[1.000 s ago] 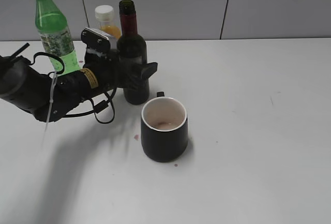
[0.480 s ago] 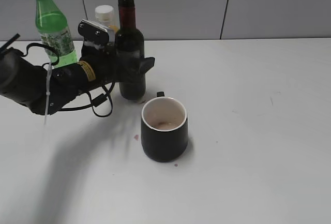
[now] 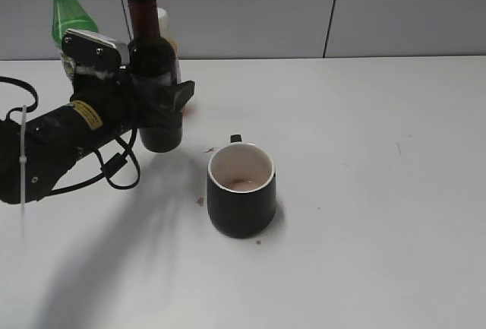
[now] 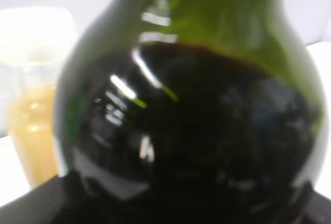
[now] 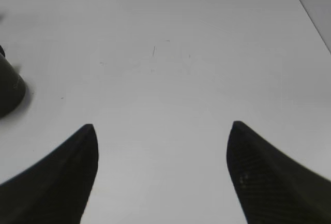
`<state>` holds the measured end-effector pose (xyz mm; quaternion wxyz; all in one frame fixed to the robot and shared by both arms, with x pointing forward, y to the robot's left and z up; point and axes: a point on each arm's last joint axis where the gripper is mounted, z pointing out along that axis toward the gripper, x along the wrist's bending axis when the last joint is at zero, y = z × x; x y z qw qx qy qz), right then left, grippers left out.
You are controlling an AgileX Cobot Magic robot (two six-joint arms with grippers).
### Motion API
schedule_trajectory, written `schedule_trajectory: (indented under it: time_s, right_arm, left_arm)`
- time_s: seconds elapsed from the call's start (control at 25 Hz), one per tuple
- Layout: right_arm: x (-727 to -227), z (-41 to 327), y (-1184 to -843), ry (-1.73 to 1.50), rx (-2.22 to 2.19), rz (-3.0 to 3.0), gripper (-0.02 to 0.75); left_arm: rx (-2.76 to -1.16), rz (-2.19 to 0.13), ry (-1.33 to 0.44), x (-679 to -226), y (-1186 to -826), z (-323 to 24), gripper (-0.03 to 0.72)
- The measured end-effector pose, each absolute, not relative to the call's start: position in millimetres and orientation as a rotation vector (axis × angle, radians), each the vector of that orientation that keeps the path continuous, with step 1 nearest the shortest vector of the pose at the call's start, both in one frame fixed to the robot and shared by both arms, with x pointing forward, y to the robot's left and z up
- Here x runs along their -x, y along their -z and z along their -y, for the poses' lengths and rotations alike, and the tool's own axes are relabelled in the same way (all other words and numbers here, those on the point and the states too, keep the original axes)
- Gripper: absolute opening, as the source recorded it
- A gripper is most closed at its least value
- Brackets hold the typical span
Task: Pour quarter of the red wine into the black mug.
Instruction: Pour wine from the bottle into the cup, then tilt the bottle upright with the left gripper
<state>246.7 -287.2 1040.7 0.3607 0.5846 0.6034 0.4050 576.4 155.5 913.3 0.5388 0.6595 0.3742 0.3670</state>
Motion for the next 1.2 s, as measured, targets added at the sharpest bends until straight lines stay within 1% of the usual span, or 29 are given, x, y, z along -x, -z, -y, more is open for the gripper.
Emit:
schedule_trajectory:
  time_s: [0.16,0.44,0.6,0.72,0.92,1.08,1.2]
  right_arm:
    - [-247,287,-1041,-1.044,-1.506,-1.555,0.586]
    - [-247,287,-1041,-1.044,-1.506,-1.555,0.586]
    - [-247,287,-1041,-1.044,-1.506,-1.555,0.586]
    - [-247,287,-1041,-1.044,-1.506,-1.555,0.586]
    - [-247,287,-1041,-1.044,-1.506,-1.555,0.586]
    - [-247,287,-1041,-1.044,-1.506,-1.555,0.586]
    - [-247,287,-1041,-1.044,-1.506,-1.555,0.586]
  left_arm:
    - [-1.587,-0.948,-0.937,-551,-916,-158,0.541]
    - [-1.593,-1.053,-1.035,-514,-919,-147,0.541]
    - [-1.635,-1.116,-1.102,-498,-915,-141,0.541]
    - [-1.642,-1.154,-1.112,-486,-915,-138,0.541]
    - [-1.588,-1.195,-1.137,-470,-921,-136,0.540]
    - [-1.545,-1.251,-1.172,-469,-921,-142,0.540]
    - [-1.544,-1.265,-1.187,-465,-919,-145,0.540]
